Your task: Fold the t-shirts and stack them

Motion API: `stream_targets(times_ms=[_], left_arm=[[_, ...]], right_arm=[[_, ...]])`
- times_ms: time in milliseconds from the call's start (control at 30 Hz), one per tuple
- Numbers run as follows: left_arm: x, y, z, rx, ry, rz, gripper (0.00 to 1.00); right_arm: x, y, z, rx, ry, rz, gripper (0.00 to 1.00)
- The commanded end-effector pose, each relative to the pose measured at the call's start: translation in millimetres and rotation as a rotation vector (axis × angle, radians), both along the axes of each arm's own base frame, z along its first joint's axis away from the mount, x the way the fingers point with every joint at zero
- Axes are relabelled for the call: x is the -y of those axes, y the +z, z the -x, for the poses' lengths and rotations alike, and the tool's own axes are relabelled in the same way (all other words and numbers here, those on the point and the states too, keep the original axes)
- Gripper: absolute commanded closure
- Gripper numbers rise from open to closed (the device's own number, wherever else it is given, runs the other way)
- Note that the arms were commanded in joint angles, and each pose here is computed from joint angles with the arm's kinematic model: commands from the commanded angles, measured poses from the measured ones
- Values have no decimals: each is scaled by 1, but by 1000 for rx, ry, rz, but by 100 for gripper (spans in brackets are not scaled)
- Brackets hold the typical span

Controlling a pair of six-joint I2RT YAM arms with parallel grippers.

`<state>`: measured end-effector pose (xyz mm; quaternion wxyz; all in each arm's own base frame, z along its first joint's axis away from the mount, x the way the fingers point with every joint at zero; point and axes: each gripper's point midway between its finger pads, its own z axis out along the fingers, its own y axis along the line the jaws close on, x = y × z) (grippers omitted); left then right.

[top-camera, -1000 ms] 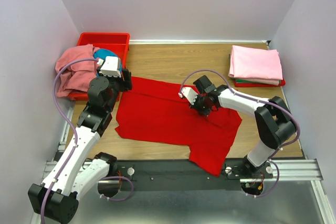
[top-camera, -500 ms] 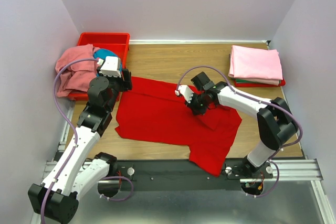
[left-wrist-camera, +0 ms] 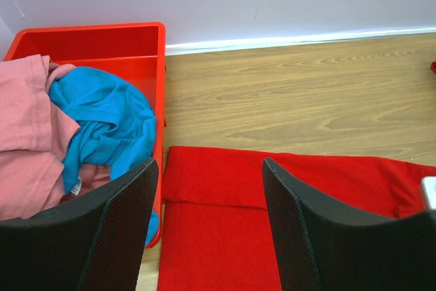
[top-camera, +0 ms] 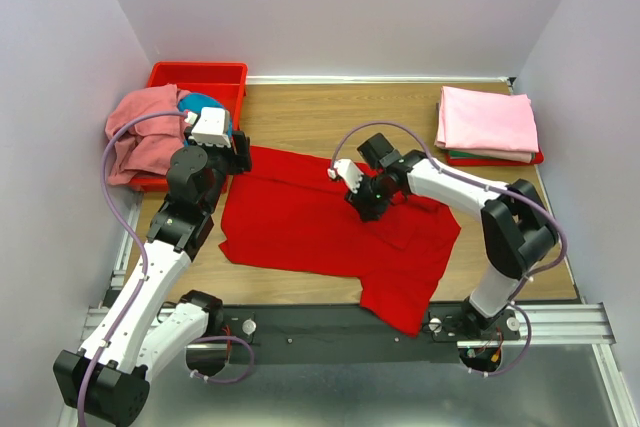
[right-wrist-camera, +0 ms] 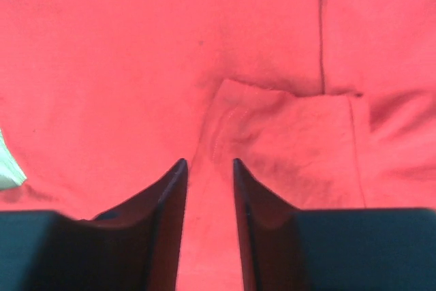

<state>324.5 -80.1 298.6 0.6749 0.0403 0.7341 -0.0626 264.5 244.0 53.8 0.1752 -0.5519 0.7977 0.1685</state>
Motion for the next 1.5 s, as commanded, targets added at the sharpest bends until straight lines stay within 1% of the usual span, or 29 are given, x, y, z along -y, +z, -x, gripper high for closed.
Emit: stream_targets(times_ms=[0,33,100,133,167,200,233,300,333,367,400,533,600,633,800,900,1067,1167,1200,1233,1267,1300,1367,1400,1467], left_arm=[[-1,4,0,24,6,0,29],[-1,5,1,27,6,1,29],[-1,5,1,27,6,-1,29],[-1,5,1,27,5,-1,29],[-1,5,1,28,3,-2,30],[-1,6,1,29,3,-2,29],[0,5,1,28,2,-2,30],[1,6,1,30,-5,-1,30],[1,7,1,32,-5,0,29],[1,7,1,32,-9,0,30],[2,6,1,30,-12,0,29],[3,7,1,32,-20,-1,29],[3,7,2,33,-21,0,30],[3,7,2,35,-21,0,29],[3,9,3,39,-20,0,29],[3,8,3,38,-21,1,29],[3,8,2,37,-23,-2,29],[3,8,2,37,-22,-2,30],[3,7,2,37,-22,-2,29],[3,7,2,35,-22,-3,29],[3,7,2,35,-22,-1,29],[3,7,2,35,-22,-1,29],[3,7,2,35,-22,-3,29],[3,7,2,35,-20,-3,29],[2,6,2,34,-17,-3,29]], right_arm=[[-2,23,-5,39,-5,-17,53],[6,33,-10,61,-28,-34,50],[21,39,-15,61,-74,-57,45],[40,43,-27,62,-142,-74,44],[48,55,-32,72,-179,-118,44],[61,55,-35,62,-227,-132,43],[89,59,-50,69,-331,-153,43],[115,72,-65,105,-467,-221,43],[148,68,-73,109,-586,-228,41],[165,68,-78,120,-656,-236,39],[191,69,-88,133,-772,-261,36],[234,52,-98,72,-968,-305,34],[242,48,-107,45,-1034,-336,30],[249,44,-110,30,-1058,-345,30],[245,17,-121,-87,-1048,-387,28],[244,-1,-122,-137,-1052,-377,28],[234,-16,-119,-217,-1028,-413,30],[232,-25,-115,-249,-1027,-414,37],[231,-28,-113,-260,-1029,-412,42],[231,-30,-113,-265,-1030,-413,49],[231,-33,-112,-281,-1033,-415,53],[230,-35,-111,-286,-1033,-415,63],[230,-39,-110,-309,-1036,-424,70],[230,-40,-110,-313,-1037,-429,78],[232,-38,-111,-313,-1042,-443,87]])
